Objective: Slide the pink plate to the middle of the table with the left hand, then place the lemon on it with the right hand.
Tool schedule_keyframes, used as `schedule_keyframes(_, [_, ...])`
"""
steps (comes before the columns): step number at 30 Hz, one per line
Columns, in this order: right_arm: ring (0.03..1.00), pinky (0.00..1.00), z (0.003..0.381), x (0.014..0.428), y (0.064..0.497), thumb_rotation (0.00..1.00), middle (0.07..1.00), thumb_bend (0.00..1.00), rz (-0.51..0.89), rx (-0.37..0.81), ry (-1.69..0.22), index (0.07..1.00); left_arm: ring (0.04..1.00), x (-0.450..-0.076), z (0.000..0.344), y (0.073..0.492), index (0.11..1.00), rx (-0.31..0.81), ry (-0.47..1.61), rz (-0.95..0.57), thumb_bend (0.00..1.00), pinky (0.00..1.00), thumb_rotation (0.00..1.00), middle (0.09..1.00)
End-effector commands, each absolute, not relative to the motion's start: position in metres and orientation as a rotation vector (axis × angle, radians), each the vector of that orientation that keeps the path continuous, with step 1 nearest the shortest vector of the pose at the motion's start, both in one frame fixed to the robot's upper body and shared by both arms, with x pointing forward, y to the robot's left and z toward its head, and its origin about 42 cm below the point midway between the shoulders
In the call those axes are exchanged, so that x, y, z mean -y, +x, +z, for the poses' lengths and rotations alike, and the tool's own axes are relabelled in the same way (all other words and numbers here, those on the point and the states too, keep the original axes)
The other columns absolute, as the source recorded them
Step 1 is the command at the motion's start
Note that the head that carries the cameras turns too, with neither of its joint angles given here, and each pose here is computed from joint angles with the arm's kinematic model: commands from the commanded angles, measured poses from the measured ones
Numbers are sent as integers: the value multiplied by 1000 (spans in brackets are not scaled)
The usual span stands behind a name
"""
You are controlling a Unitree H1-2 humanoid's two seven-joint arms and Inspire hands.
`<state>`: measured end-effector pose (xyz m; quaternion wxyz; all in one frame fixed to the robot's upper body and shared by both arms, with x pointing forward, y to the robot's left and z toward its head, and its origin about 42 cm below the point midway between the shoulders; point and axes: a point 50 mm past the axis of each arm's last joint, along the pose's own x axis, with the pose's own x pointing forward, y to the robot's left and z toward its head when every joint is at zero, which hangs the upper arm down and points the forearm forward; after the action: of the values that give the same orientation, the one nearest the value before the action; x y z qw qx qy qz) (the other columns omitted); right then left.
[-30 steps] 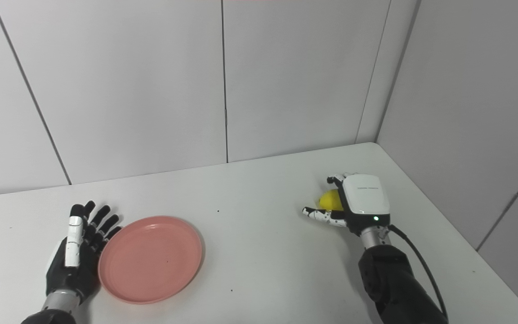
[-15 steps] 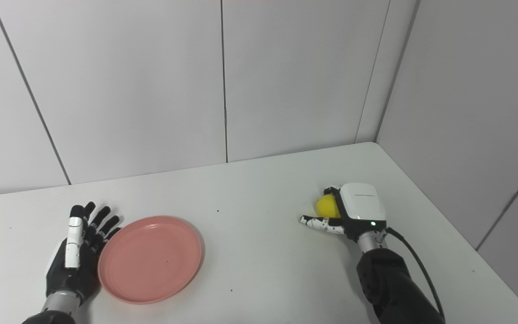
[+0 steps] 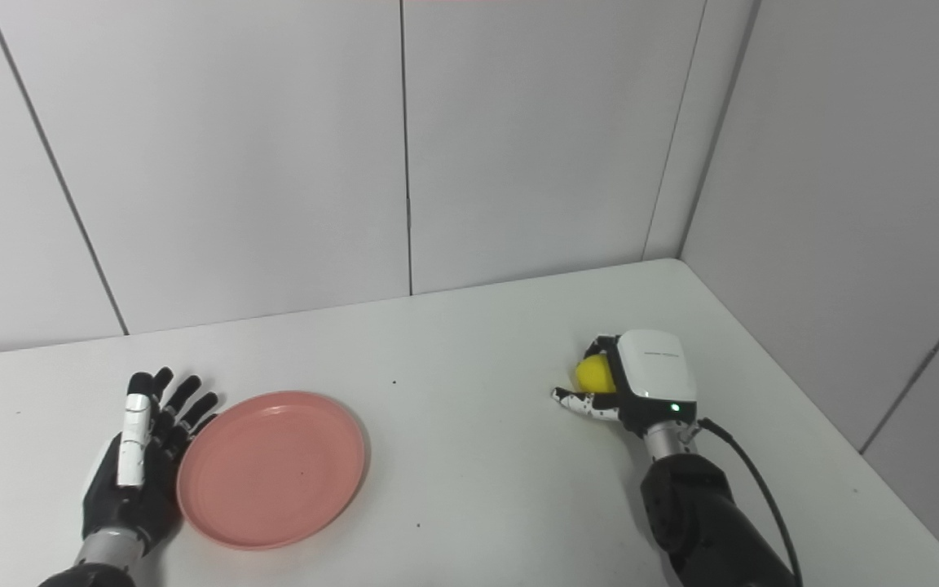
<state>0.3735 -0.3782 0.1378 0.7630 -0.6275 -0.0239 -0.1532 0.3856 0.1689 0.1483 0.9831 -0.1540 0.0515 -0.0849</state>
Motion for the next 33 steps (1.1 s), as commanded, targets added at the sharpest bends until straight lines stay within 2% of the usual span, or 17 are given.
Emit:
schedule_keyframes(1, [311,243,141,385,376,460,387,575,-312,55,-1364,479,903,-164,147,384,1000,-133,-317,-180,798,910,816,946])
schedule_keyframes(12, [311,246,143,386,376,494,376,574,-298,71,-1355,462,903,-162,145,384,1000,-135,-309,-184,787,913,826,945])
schedule_keyframes(17, [281,221,150,384,377,493,346,582,-290,88,-1348,438,889,-160,147,384,997,-131,-308,-183,798,893,820,933])
schedule_keyframes(27, [230,173,192,358,381,367,301,587,-229,235,-1330,385,877,-152,149,383,984,-131,-293,-184,803,852,824,922])
schedule_keyframes(33, [247,193,216,338,390,398,313,594,-182,337,-1333,378,880,-145,150,382,975,-132,-302,-177,798,842,820,924])
